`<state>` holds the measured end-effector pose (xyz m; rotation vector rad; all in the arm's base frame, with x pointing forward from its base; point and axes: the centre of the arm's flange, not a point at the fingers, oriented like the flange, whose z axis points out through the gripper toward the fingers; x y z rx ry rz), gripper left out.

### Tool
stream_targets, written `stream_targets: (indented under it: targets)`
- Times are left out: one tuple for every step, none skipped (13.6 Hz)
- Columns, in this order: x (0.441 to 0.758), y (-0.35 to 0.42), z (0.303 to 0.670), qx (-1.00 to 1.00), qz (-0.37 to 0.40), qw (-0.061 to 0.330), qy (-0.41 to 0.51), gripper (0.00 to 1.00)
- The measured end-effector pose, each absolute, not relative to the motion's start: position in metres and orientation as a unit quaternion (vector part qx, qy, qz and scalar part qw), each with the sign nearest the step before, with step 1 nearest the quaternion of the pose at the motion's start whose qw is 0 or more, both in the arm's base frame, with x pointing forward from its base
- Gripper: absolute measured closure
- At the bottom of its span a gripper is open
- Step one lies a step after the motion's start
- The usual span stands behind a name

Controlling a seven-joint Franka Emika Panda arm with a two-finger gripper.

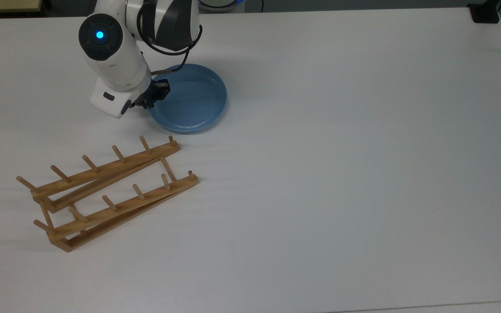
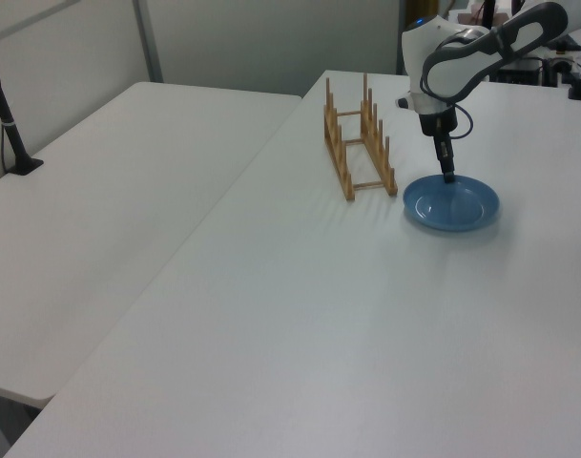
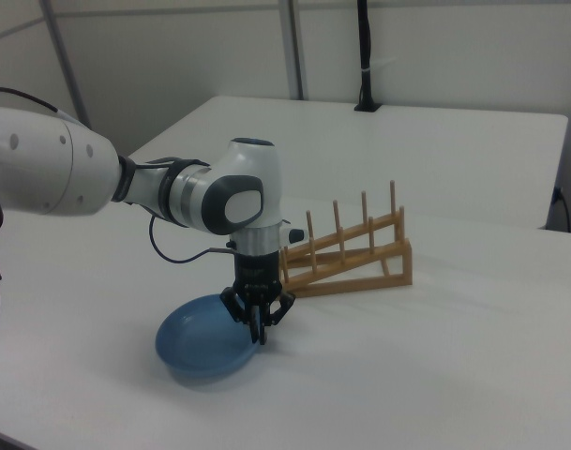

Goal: Place plate in plate rack
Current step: 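Close the gripper on the plate rim, then lift the plate by its rim and tilt it upright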

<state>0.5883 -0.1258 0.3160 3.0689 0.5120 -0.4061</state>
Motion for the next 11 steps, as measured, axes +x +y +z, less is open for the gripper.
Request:
stream_targets:
  targets:
    - [0.588,-0.126,0.316,0.978,-0.129,0.002,0.164,0.88]
    - [0.588,-0.126,0.316,0.978,-0.129,0.002,0.165,0.88]
    - [0.589,-0.126,0.318,0.978,-0.128,0.002,0.166,0.93]
    - [0.589,-0.125,0.320,0.978,-0.126,0.002,0.168,0.93]
    - [0.589,-0.125,0.320,0.977,-0.126,0.002,0.170,0.94]
    - [0.589,-0.125,0.320,0.977,-0.126,0.002,0.171,0.94]
    - [0.589,-0.125,0.320,0.977,-0.126,0.002,0.171,0.94]
    - [0.589,-0.125,0.321,0.977,-0.125,0.002,0.172,0.94]
    - [0.589,-0.125,0.324,0.977,-0.123,0.003,0.173,0.94]
    - [0.590,-0.125,0.331,0.978,-0.117,0.005,0.175,0.94]
    - [0.591,-0.125,0.340,0.978,-0.110,0.007,0.177,0.94]
